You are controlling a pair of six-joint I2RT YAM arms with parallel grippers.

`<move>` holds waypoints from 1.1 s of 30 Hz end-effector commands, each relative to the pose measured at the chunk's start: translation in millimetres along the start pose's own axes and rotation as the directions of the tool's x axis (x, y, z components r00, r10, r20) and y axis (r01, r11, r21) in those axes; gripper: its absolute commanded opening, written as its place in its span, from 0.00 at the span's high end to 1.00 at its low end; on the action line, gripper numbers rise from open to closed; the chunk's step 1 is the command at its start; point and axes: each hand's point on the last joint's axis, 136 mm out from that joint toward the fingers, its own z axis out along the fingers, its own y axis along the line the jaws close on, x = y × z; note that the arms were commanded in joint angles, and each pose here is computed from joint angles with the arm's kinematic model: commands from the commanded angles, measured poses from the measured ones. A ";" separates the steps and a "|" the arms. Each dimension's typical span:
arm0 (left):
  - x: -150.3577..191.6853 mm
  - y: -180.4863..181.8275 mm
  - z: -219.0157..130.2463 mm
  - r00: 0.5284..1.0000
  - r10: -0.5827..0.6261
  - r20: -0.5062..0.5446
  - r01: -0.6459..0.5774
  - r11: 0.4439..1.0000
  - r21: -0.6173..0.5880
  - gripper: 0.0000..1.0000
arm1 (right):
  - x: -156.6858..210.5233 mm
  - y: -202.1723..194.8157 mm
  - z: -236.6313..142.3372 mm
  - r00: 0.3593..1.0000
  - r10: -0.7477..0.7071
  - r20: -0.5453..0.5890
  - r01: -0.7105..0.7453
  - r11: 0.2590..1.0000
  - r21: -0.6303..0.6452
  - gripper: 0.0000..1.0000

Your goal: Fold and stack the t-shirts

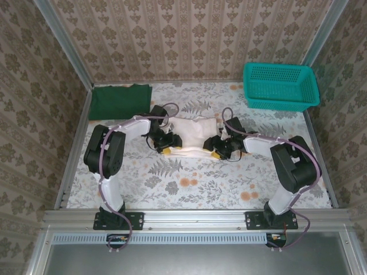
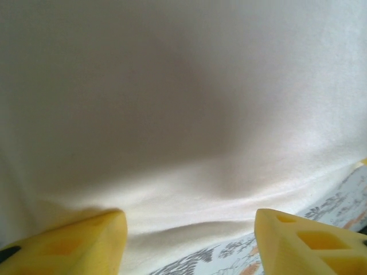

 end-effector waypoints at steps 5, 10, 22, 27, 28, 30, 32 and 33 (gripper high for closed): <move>-22.6 7.4 -72.0 0.992 -0.011 0.123 0.020 0.997 -0.073 0.24 | -8.7 -6.6 -41.4 0.994 -0.007 0.105 0.000 0.998 0.064 0.39; -49.1 15.6 -99.9 0.986 0.009 0.168 0.006 0.996 -0.091 0.15 | -9.6 7.3 -82.2 0.975 -0.054 0.215 0.040 0.997 0.068 0.36; -106.6 16.2 -26.3 0.991 0.124 0.052 -0.116 0.983 -0.139 0.19 | 8.0 -2.4 -105.2 0.974 -0.045 0.222 0.018 0.992 0.122 0.35; -111.9 22.0 -8.4 0.978 0.208 0.028 -0.197 0.956 -0.215 0.20 | 18.3 -9.9 -116.3 0.968 -0.032 0.248 -0.002 0.991 0.134 0.36; -112.2 22.2 -3.2 0.980 0.200 0.023 -0.191 0.960 -0.203 0.23 | 19.9 -13.2 -117.6 0.968 -0.021 0.252 -0.015 0.990 0.141 0.36; -112.2 21.4 6.4 0.980 0.197 0.019 -0.189 0.961 -0.201 0.26 | 23.7 -15.8 -118.1 0.968 0.003 0.252 -0.040 0.990 0.138 0.37; -111.4 16.9 14.9 0.975 0.221 0.020 -0.211 0.952 -0.221 0.28 | 26.1 -14.7 -121.1 0.966 0.016 0.256 -0.051 0.990 0.131 0.38; -110.5 13.1 18.5 0.972 0.233 0.019 -0.222 0.948 -0.226 0.30 | 28.8 -16.8 -122.9 0.967 0.019 0.254 -0.056 0.988 0.140 0.38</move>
